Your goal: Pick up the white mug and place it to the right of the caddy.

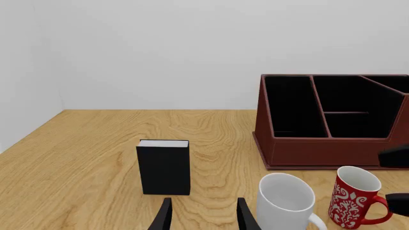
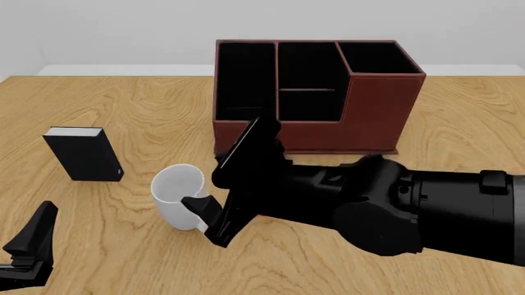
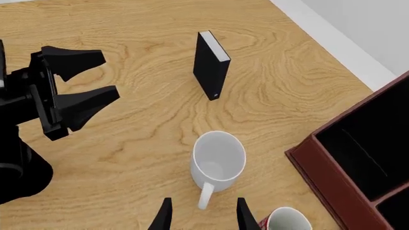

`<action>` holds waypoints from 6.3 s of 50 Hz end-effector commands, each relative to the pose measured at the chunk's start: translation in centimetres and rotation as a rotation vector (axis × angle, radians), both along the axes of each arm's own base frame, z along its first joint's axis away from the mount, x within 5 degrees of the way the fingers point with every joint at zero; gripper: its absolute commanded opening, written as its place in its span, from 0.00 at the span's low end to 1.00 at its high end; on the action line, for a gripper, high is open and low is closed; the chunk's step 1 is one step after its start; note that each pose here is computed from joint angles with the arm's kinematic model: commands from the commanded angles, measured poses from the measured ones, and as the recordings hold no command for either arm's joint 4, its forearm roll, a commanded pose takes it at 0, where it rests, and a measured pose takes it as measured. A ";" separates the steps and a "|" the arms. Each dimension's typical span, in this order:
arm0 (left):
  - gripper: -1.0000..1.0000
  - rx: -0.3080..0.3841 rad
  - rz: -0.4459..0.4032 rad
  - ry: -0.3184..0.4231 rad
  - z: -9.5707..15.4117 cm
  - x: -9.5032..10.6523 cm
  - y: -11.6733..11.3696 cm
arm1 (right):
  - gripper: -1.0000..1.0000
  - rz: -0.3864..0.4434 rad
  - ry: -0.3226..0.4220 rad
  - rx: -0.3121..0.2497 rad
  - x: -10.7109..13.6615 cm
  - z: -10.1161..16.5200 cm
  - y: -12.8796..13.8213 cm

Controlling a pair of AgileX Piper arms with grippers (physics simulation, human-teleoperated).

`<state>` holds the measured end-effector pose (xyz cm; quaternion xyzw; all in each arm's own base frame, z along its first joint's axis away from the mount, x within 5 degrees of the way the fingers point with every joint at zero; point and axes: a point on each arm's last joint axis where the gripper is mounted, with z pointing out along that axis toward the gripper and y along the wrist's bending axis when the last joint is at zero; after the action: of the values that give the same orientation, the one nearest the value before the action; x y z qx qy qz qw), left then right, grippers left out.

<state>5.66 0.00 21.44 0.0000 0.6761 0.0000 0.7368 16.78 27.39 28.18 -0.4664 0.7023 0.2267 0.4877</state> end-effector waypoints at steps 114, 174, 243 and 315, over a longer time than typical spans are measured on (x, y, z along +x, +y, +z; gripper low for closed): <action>1.00 0.000 0.000 0.000 0.0 0.0 0.0 | 1.00 -0.099 0.140 -0.018 3.6 -8.1 2.9; 1.00 0.000 0.000 0.000 0.0 0.0 0.0 | 1.00 -0.128 0.241 -0.080 4.6 -13.9 5.1; 1.00 0.000 0.000 0.000 0.0 0.0 0.0 | 0.00 -0.126 0.080 0.002 4.4 -5.9 0.9; 1.00 0.000 0.000 0.000 0.0 0.0 0.0 | 0.00 -0.250 -0.117 0.170 1.4 6.9 -9.6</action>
<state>5.66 0.00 21.44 0.0000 0.6761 0.0000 0.7368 18.58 19.41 33.59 -0.3625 0.7061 0.1989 0.5748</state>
